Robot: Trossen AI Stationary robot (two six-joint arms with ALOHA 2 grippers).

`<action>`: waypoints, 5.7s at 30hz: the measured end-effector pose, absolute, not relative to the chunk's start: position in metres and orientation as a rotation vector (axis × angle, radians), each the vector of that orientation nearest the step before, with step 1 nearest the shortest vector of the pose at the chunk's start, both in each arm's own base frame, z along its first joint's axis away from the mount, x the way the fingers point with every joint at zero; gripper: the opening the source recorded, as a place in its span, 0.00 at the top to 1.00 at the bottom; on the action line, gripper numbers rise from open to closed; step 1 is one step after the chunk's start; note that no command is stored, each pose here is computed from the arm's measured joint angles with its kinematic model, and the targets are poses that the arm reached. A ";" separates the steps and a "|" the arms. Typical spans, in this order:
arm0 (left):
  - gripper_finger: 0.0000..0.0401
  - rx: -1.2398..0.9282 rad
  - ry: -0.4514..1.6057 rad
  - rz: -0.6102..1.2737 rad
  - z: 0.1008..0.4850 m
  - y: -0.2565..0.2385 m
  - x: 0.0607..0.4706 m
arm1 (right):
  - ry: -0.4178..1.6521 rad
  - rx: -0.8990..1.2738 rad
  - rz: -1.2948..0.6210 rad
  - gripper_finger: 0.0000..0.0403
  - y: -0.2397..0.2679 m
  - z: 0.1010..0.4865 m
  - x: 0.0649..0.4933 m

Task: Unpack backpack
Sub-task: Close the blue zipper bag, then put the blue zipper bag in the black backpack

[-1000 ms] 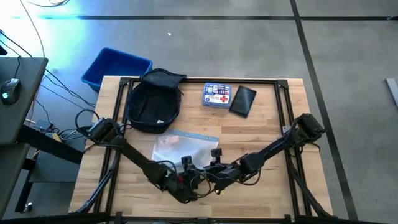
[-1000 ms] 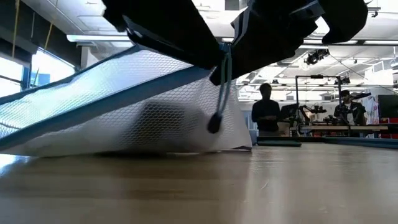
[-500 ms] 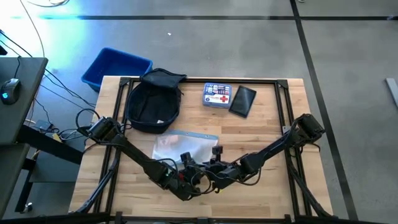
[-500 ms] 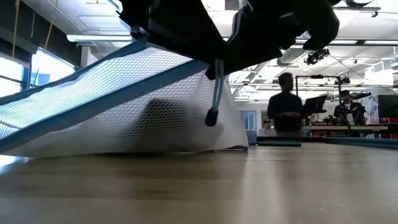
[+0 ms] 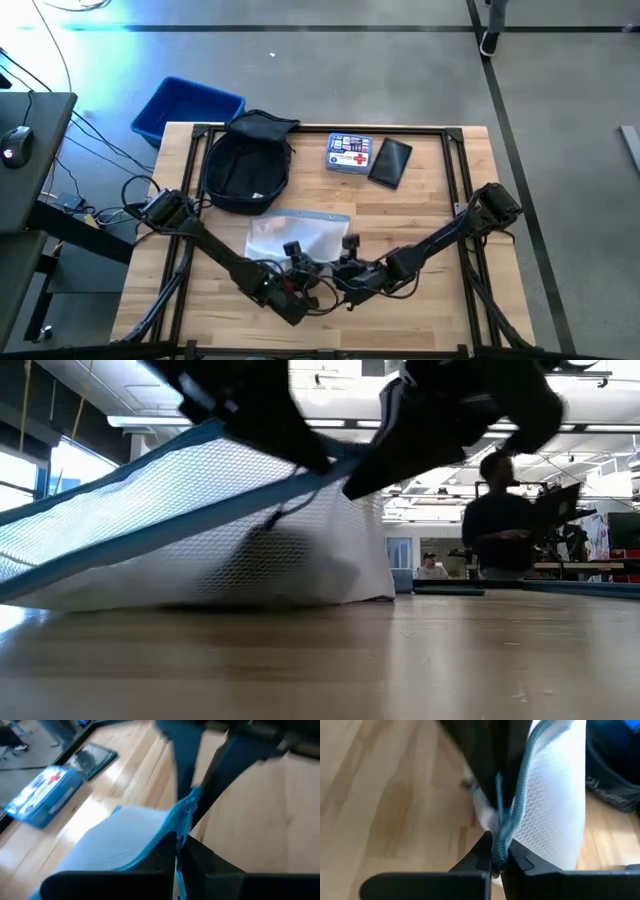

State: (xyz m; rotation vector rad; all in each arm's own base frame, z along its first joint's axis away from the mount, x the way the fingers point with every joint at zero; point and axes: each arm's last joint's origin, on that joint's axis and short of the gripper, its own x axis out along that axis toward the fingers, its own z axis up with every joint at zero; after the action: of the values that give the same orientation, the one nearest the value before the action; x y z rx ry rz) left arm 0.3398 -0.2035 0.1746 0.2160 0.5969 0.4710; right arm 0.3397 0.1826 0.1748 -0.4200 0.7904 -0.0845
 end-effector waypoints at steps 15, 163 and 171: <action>1.00 0.097 0.851 0.430 0.160 -0.211 0.310 | 0.973 -0.487 -0.207 1.00 0.192 0.161 0.304; 1.00 -0.415 1.189 0.429 0.139 -0.004 0.209 | 0.898 -0.723 -0.074 1.00 0.245 0.129 0.296; 1.00 -0.388 0.927 0.140 0.153 -0.066 0.227 | 0.894 -0.597 0.046 1.00 0.257 0.150 0.283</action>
State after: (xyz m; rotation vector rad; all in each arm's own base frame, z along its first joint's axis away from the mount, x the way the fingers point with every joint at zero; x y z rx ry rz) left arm 0.2269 -0.0664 0.1529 -0.3879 0.9269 0.1404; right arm 0.2835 0.2570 0.1497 -0.5968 0.8943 0.0456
